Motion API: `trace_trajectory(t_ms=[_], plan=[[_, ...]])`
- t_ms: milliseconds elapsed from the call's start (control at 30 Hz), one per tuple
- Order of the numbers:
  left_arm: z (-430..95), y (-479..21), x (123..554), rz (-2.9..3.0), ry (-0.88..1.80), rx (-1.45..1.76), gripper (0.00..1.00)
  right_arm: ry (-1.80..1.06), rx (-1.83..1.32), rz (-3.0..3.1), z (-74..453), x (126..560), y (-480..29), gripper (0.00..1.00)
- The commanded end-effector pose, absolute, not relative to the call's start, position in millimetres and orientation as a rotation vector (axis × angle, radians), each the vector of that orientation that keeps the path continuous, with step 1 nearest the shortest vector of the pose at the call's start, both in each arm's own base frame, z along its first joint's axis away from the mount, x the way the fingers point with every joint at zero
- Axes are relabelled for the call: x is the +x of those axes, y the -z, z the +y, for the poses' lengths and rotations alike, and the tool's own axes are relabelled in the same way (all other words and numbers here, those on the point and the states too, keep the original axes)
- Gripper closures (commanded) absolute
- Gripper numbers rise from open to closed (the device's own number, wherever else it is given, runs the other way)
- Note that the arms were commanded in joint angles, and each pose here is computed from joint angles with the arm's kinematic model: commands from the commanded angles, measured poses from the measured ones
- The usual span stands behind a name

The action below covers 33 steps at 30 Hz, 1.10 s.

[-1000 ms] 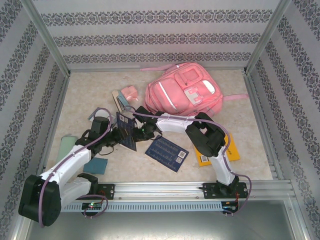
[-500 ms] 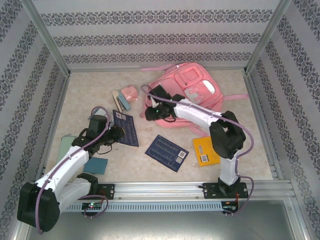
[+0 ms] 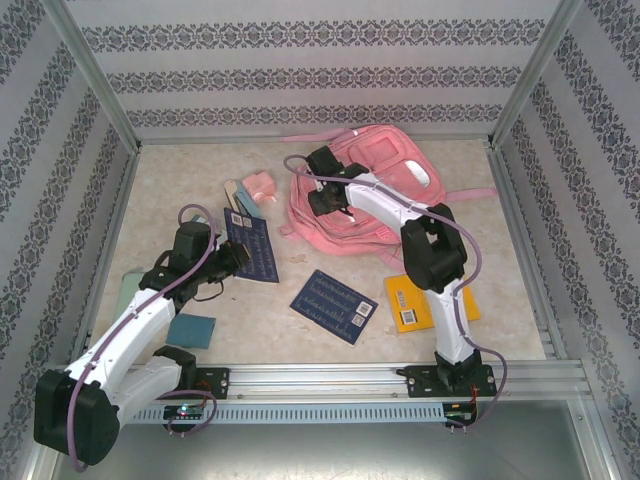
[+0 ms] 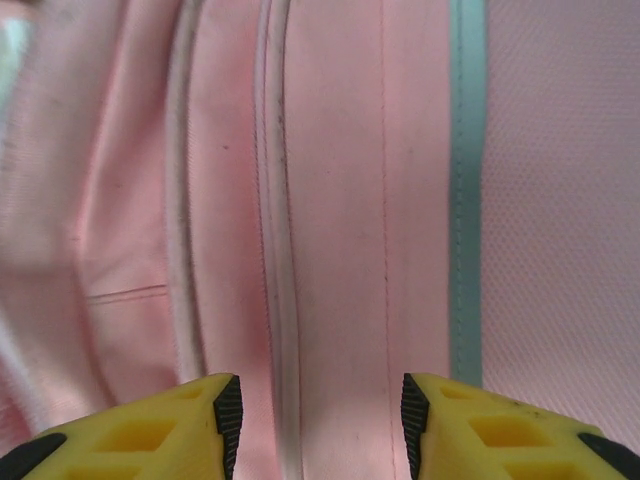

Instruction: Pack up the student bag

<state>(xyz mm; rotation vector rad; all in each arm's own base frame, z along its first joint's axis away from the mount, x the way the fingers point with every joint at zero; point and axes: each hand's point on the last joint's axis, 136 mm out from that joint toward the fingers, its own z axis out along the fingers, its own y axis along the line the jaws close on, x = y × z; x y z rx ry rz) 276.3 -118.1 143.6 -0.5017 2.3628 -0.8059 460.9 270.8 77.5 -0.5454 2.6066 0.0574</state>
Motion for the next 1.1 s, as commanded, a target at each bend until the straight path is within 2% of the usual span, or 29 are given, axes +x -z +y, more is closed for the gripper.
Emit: trace_trajectory(t_ms=[0,100,167,233,467,667,833,1067], plan=[[-122,-164,279,2.323,0.826,-0.474,1.0,0.034,-0.615,2.643,264,459,-64,0.53],[-122,-168,280,2.315,0.828,-0.467,1.0,0.044,-0.634,2.653,268,457,-55,0.53],[-122,-171,282,2.308,0.831,-0.463,1.0,0.083,-0.633,2.673,263,457,-49,0.72],[-124,-174,284,2.304,0.835,-0.455,1.0,0.082,-0.611,2.689,259,456,-50,1.0],[-129,-185,302,2.249,0.862,-0.442,1.0,-0.052,-0.517,2.573,265,453,-128,1.0],[-157,-207,340,2.156,1.048,-0.426,1.0,-0.182,-0.428,2.476,262,455,-203,1.0],[-174,-226,370,2.058,1.168,-0.445,1.0,-0.33,-0.287,2.459,250,455,-241,1.0],[-215,-224,410,2.009,1.264,-0.438,1.0,-0.563,-0.112,2.403,243,464,-288,1.0]])
